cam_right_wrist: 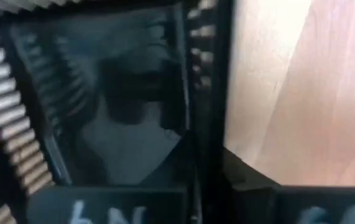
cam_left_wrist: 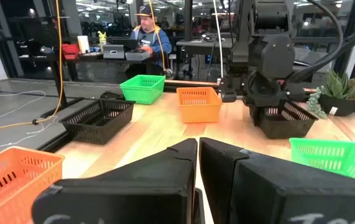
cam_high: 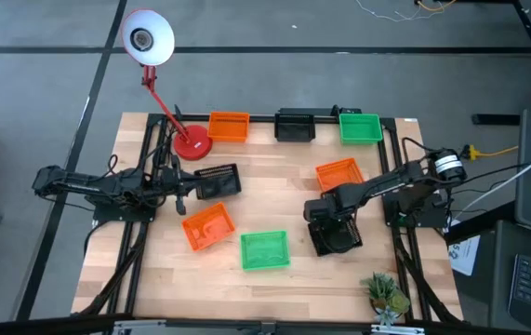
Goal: Stack baskets by color
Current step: Stack the bottom black bin on top of the top black bin
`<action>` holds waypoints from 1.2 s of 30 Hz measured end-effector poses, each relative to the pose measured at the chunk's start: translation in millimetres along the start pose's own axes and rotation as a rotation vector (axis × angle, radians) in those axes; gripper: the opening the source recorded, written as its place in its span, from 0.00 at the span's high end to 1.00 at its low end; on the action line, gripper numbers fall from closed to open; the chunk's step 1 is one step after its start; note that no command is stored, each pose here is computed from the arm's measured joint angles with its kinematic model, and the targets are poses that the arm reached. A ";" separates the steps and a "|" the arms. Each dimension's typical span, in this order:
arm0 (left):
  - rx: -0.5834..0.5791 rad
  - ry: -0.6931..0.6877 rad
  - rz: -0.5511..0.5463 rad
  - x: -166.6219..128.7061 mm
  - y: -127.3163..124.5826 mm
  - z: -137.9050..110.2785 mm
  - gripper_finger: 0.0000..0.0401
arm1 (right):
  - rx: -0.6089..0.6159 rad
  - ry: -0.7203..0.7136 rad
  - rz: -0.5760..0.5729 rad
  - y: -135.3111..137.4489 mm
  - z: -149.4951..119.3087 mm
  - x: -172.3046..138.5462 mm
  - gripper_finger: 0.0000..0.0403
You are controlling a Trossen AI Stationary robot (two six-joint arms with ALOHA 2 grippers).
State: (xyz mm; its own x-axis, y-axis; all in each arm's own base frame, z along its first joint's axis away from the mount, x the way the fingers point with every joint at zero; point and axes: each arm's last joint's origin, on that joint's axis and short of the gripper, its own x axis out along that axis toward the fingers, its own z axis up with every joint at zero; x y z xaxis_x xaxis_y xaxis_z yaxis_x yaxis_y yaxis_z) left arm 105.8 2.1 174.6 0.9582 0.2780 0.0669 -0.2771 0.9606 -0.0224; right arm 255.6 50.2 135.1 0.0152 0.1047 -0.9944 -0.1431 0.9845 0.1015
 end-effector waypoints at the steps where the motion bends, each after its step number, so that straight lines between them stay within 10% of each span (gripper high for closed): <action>1: 0.000 0.001 0.000 0.0 0.0 -0.1 0.97 | -0.004 -0.006 0.003 1.9 2.0 -1.1 0.97; 8: 0.002 0.005 0.000 0.0 0.0 -0.5 0.97 | -0.071 -0.112 -0.058 14.5 35.3 -41.5 1.00; 19: 0.003 0.006 0.000 0.0 0.0 -0.6 0.97 | -0.177 -0.295 -0.778 -53.5 83.4 -152.1 1.00; 28: 0.003 0.007 0.000 0.0 0.0 -0.7 0.97 | -0.054 -0.482 -0.723 -197.2 51.2 -195.2 1.00; 36: 0.010 0.007 0.000 0.0 0.0 -0.7 0.97 | -0.118 -0.371 -0.669 -281.6 18.8 -158.9 1.00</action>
State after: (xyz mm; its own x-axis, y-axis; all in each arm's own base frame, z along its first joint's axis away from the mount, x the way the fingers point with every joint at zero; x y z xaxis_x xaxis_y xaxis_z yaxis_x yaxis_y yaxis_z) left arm 105.9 2.1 173.9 0.9586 0.2784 0.0598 -0.2782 0.9605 -0.0119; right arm 312.1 -241.0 265.1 0.4633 -0.4464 -0.7655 -0.0904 0.8356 -0.5419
